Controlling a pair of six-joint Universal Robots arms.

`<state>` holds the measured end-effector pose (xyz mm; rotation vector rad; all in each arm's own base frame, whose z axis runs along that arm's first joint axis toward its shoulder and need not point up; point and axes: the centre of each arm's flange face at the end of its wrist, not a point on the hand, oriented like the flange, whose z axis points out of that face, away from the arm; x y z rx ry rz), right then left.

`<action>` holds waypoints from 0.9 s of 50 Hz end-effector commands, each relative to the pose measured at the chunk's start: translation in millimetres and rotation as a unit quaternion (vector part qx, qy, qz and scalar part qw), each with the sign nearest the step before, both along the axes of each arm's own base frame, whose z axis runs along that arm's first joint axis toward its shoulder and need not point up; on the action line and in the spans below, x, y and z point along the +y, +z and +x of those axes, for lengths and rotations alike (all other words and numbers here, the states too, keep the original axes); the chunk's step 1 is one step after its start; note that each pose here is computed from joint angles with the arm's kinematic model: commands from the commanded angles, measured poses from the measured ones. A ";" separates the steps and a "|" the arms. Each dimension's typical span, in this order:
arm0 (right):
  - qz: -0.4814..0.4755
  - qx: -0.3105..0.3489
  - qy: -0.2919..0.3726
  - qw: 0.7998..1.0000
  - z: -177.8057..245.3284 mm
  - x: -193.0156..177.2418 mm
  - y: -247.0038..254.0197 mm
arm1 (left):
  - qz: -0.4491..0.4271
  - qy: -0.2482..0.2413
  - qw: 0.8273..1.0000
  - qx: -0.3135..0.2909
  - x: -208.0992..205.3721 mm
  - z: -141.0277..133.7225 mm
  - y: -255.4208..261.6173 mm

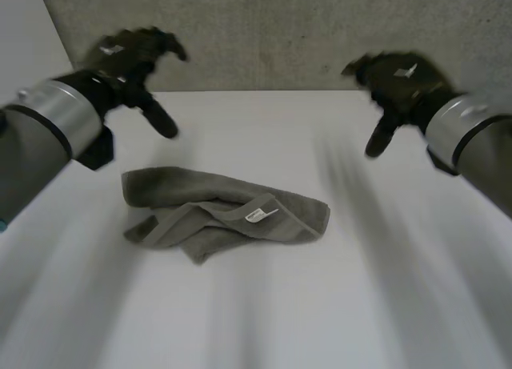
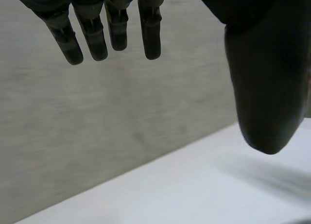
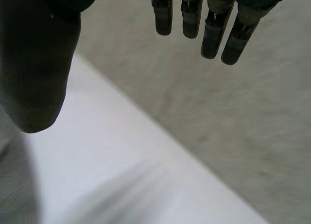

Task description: Fold the towel.

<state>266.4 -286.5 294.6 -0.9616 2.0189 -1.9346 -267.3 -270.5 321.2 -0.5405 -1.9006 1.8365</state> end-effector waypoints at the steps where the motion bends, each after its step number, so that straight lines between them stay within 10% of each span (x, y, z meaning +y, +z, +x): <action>1: 0.070 0.097 0.053 0.991 7.9 -0.6 -61.4 | 0.043 -0.172 0.983 -0.057 25.2 -34.6 -53.0; 8: 0.130 0.109 0.062 0.984 6.5 5.0 -101.0 | 0.031 -0.215 0.965 -0.149 39.2 -58.2 -98.7; 17: 0.179 0.017 0.029 0.983 7.7 9.4 -137.7 | 0.061 -0.156 0.962 -0.217 19.3 -65.3 -164.2; 45: 0.184 0.009 0.037 0.982 46.0 23.9 -179.5 | 0.029 -0.064 0.973 -0.219 -1.5 -55.0 -147.8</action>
